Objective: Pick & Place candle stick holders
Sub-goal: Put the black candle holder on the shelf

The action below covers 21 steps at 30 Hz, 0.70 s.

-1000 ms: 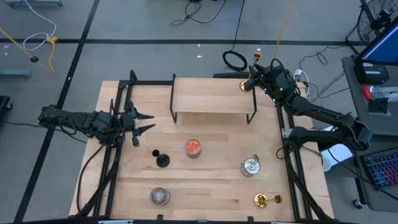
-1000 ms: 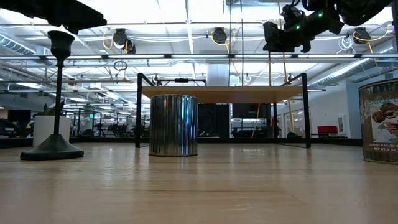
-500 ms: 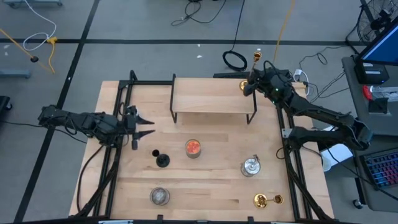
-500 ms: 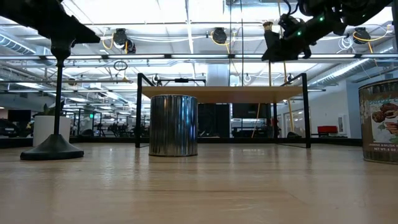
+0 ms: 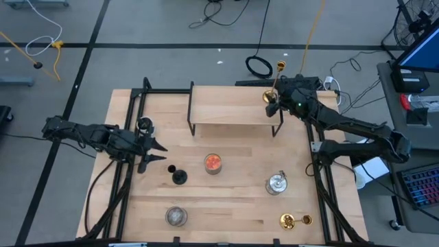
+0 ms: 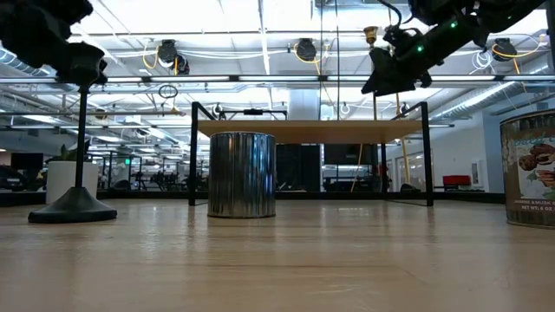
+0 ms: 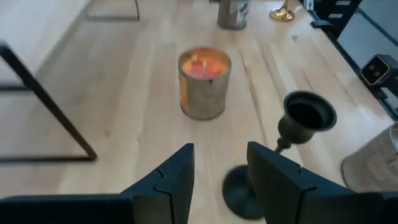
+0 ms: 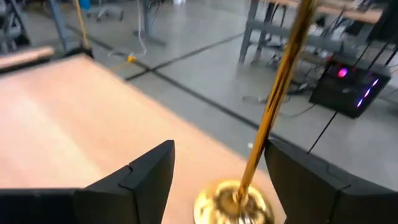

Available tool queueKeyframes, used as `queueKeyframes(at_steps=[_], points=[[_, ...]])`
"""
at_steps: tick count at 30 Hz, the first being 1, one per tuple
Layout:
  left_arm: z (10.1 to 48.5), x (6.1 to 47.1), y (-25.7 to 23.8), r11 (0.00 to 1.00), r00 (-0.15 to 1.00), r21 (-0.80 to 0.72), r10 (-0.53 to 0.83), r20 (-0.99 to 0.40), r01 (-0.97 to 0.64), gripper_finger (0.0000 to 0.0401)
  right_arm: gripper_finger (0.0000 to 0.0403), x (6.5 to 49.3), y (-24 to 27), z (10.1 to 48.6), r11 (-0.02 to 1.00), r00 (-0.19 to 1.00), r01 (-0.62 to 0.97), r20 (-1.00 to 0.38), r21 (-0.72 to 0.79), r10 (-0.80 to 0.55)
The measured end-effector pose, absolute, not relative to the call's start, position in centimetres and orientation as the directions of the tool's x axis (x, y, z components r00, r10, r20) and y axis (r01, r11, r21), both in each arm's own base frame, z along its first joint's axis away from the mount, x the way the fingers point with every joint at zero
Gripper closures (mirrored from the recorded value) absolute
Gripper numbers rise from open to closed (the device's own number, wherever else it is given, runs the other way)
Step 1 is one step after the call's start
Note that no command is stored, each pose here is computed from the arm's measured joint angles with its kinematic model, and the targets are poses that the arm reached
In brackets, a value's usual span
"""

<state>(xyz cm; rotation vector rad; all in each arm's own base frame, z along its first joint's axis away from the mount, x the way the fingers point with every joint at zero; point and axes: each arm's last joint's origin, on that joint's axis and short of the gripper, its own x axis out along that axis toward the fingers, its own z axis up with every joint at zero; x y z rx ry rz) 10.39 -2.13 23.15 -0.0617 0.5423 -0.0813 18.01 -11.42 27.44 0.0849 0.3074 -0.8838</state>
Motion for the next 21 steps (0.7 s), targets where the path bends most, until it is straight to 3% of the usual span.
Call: queueKeyframes(at_steps=[6, 11, 21], points=[[21.7, 10.6, -2.6, 0.982, 0.810, -0.177, -0.157, -0.566, 0.067, 0.0249, 0.0142, 18.2, -10.4, 26.4, 0.663, 0.593, 0.746, -0.398, -0.056, -0.700], [19.9, 11.2, -3.2, 0.979, 0.778, -0.182, -0.182, -0.601, 0.089, 0.0249, 0.0136, 18.3, -10.1, 26.4, 0.673, 0.600, 0.736, -0.395, -0.069, -0.696], [17.1, 12.9, -4.4, 0.969, 0.823, -0.183, -0.237, -0.517, 0.164, 0.0249, 0.0135, 18.4, -10.0, 26.4, 0.676, 0.608, 0.735, -0.398, -0.044, -0.687]])
